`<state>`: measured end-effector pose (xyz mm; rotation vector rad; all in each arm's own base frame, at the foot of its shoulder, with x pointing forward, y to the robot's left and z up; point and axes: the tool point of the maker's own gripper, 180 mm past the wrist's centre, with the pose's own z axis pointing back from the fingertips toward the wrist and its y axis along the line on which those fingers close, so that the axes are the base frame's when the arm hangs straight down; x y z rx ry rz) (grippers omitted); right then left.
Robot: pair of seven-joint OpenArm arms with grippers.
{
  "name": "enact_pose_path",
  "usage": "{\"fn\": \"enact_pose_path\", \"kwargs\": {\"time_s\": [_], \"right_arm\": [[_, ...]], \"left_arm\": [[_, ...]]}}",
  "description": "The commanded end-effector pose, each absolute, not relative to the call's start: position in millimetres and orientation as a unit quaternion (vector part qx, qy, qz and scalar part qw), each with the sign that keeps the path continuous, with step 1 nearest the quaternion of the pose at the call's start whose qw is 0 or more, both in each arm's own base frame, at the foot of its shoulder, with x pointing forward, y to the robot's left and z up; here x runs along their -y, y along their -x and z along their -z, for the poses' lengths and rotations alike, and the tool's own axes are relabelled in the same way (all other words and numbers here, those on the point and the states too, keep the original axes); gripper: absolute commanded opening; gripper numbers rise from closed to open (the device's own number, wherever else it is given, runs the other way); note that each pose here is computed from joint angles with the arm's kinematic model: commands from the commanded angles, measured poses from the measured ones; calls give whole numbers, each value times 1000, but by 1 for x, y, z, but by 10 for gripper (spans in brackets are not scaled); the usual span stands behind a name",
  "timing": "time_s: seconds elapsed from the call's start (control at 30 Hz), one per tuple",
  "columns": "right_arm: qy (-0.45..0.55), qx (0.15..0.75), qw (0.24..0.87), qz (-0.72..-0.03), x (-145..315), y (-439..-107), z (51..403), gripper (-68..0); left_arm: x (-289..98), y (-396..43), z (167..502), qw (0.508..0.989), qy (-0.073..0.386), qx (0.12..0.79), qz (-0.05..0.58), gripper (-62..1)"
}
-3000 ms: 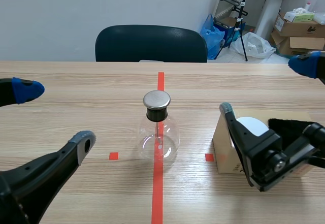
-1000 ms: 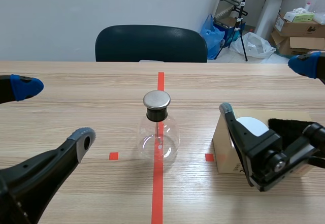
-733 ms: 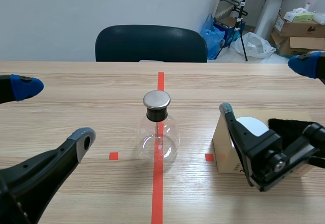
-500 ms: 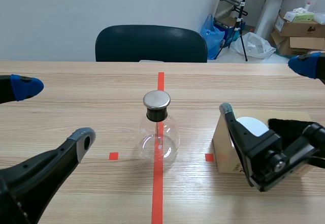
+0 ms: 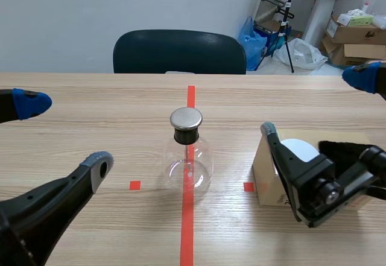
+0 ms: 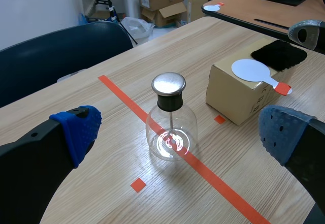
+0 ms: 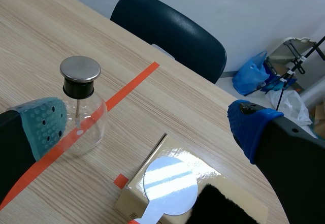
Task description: Do the electroscope experiment
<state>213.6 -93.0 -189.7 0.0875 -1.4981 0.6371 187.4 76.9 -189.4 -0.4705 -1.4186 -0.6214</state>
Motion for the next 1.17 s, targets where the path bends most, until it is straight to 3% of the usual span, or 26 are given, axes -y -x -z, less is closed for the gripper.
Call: {"fn": "enact_pose_path", "kwargs": {"time_s": [0.0,1.13], "right_arm": [[-40,675,681,-282,93,-215,186,4],[-38,671,685,-282,94,-215,188,4]], "left_arm": [[-77,-188,186,686,212,641,272,14],[-77,-188,186,686,212,641,272,14]]}}
